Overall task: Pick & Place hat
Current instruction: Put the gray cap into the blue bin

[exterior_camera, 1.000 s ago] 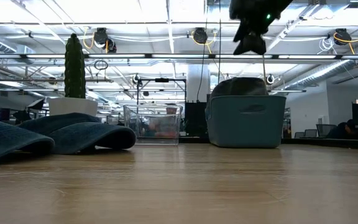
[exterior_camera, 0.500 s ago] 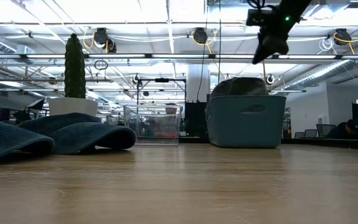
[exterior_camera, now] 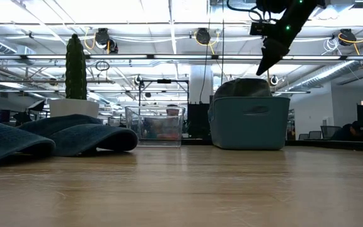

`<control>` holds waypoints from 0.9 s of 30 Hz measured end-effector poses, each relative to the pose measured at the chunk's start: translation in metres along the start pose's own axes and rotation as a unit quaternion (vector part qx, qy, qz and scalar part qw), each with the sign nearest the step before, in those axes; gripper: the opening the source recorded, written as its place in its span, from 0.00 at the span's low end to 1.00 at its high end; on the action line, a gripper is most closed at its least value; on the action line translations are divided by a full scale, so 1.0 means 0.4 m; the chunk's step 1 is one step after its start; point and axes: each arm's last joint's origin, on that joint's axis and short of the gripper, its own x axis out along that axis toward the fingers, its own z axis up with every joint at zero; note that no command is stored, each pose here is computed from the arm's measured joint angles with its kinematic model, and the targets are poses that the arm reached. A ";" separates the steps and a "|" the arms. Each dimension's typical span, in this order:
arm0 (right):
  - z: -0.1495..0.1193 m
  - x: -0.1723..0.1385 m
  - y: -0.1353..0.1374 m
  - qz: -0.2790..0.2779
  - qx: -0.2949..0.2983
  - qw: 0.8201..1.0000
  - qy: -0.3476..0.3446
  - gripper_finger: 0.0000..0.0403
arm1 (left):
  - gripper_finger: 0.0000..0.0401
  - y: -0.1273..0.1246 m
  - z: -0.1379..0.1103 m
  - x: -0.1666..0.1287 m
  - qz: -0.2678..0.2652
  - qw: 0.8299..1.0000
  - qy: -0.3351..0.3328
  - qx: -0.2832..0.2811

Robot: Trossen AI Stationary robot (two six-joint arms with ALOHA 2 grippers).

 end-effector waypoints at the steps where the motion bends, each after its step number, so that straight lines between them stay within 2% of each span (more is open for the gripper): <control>1: -0.002 0.004 -0.004 0.001 0.007 1.000 0.003 0.00 | 0.91 0.000 0.000 0.000 0.000 1.000 0.000 0.000; 10: -0.006 0.086 -0.023 0.003 0.032 0.998 0.053 0.00 | 0.94 0.000 0.000 0.000 0.000 1.000 0.000 0.000; 14: 0.005 0.162 -0.027 0.005 0.032 0.998 0.058 0.00 | 0.92 0.000 0.000 0.000 0.000 1.000 0.000 0.000; 18: 0.005 0.244 -0.027 0.033 0.040 0.997 0.064 0.00 | 0.91 0.000 0.000 0.000 0.000 1.000 0.000 0.000; 27: -0.053 0.404 -0.020 0.058 0.053 0.985 0.154 0.00 | 0.92 0.000 0.000 0.000 0.000 1.000 0.000 0.000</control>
